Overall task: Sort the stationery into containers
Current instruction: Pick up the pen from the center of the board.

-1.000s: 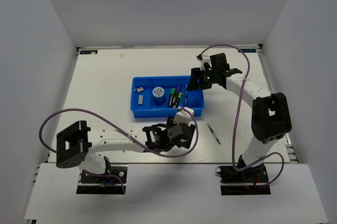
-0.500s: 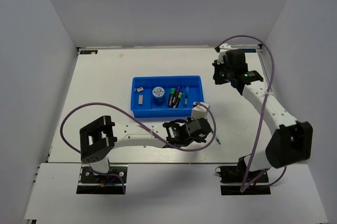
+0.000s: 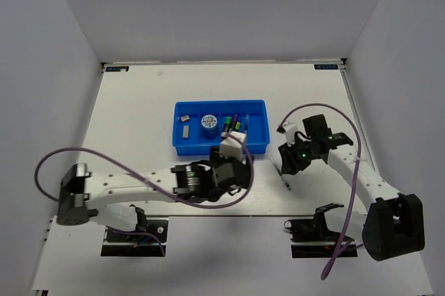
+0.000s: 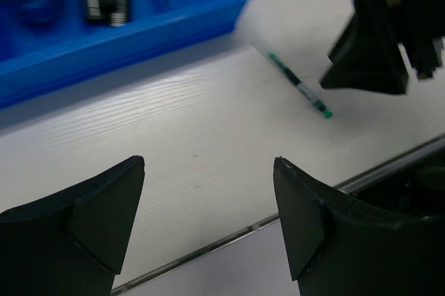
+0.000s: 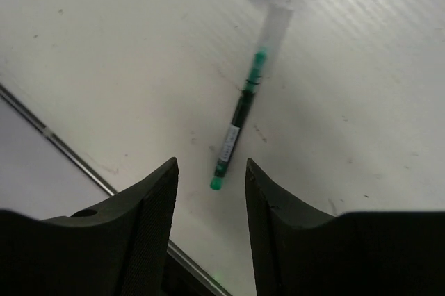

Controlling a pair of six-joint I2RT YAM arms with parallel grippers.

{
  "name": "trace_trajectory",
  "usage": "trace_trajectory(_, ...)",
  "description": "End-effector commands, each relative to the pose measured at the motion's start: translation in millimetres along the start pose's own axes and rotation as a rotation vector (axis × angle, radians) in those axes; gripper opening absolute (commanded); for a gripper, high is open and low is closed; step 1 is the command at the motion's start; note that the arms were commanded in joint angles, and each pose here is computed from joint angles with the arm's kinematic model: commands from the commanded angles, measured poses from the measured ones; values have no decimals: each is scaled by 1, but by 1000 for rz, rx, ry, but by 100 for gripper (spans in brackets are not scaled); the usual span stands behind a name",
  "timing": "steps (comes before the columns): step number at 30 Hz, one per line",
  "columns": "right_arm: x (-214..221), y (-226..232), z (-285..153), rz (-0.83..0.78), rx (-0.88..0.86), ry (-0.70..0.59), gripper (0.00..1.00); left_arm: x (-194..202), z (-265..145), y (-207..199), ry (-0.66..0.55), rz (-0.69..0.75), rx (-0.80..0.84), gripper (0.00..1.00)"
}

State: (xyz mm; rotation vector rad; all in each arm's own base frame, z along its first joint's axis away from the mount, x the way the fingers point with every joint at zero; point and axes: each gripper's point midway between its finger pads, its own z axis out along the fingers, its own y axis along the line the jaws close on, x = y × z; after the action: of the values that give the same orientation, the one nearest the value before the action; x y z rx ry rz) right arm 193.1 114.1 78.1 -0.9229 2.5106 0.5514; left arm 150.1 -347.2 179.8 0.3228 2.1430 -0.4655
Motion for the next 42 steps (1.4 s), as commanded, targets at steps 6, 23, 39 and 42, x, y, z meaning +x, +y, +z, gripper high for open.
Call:
trace_trajectory(6, 9, 23, 21, -36, -81, -7, 45, -4, -69, 153, -119, 40, -341, 84)
trace_trajectory(23, 25, -12, 57, -48, 127, 121, 40, 0, -110, 221, -179, -20, -422, 84)
trace_trajectory(39, 55, -18, 54, -47, 158, 247, 0, 0, -120, 234, -203, -56, -415, 84)
trace_trajectory(42, 46, -13, 43, -77, 145, 216, 0, 1, -120, 236, -200, -47, -416, 84)
